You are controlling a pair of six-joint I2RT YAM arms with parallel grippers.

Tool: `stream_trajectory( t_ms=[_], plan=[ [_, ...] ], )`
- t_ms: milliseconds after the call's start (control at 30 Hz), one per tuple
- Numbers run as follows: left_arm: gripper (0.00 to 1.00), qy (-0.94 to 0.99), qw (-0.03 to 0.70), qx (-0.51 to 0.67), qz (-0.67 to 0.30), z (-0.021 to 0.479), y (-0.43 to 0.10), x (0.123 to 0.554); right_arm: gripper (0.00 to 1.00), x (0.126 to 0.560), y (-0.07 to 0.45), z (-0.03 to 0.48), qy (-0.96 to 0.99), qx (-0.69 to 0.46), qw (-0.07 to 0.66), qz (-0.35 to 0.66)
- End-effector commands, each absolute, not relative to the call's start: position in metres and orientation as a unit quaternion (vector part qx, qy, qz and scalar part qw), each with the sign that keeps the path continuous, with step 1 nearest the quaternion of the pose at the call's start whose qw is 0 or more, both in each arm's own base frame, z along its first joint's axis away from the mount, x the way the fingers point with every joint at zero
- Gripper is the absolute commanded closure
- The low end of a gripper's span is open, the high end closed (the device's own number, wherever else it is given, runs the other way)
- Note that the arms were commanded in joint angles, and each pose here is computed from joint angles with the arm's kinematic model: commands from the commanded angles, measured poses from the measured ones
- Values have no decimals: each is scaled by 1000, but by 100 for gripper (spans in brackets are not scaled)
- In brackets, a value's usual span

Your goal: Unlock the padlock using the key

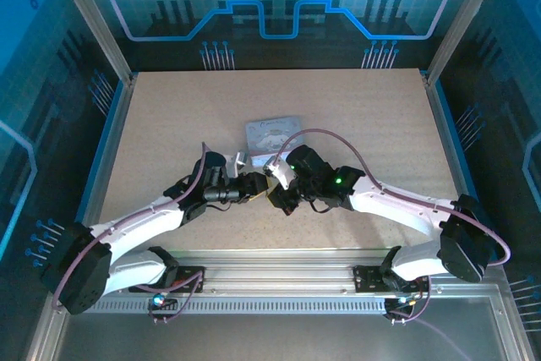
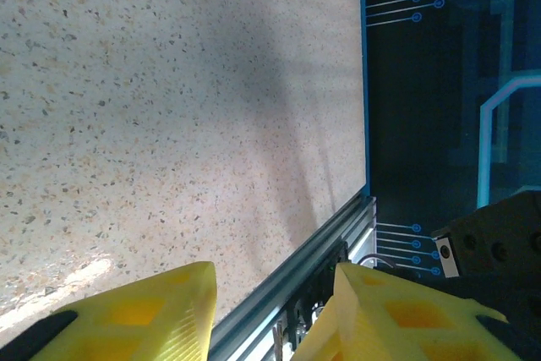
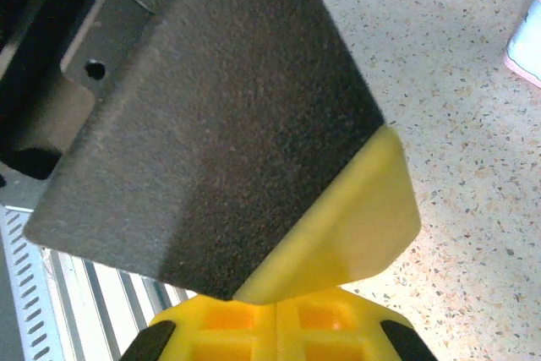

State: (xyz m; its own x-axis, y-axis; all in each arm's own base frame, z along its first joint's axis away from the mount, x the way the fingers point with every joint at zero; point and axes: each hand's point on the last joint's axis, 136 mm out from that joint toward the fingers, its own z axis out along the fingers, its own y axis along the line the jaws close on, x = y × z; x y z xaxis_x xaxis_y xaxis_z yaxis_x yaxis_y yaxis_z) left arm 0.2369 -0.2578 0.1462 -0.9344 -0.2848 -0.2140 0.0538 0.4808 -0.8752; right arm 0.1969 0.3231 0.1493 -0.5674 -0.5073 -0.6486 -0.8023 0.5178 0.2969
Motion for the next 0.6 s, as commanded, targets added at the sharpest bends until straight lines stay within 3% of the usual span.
stream_trajectory(
  t_ms=[0, 267, 367, 433, 567],
  plan=[
    [63, 835, 157, -53, -524, 155, -265, 233, 100, 195, 330, 158, 827, -401, 257, 299],
    [78, 836, 155, -51, -524, 153, -266, 232, 100, 199, 331, 156, 829, -400, 257, 295],
    [87, 836, 161, -49, -522, 153, -265, 233, 100, 200, 331, 153, 832, -397, 256, 291],
    [100, 836, 169, -44, -520, 155, -264, 233, 100, 202, 330, 151, 834, -395, 256, 288],
    [100, 838, 195, -38, -509, 158, -258, 235, 100, 207, 329, 152, 839, -383, 263, 284]
  ],
)
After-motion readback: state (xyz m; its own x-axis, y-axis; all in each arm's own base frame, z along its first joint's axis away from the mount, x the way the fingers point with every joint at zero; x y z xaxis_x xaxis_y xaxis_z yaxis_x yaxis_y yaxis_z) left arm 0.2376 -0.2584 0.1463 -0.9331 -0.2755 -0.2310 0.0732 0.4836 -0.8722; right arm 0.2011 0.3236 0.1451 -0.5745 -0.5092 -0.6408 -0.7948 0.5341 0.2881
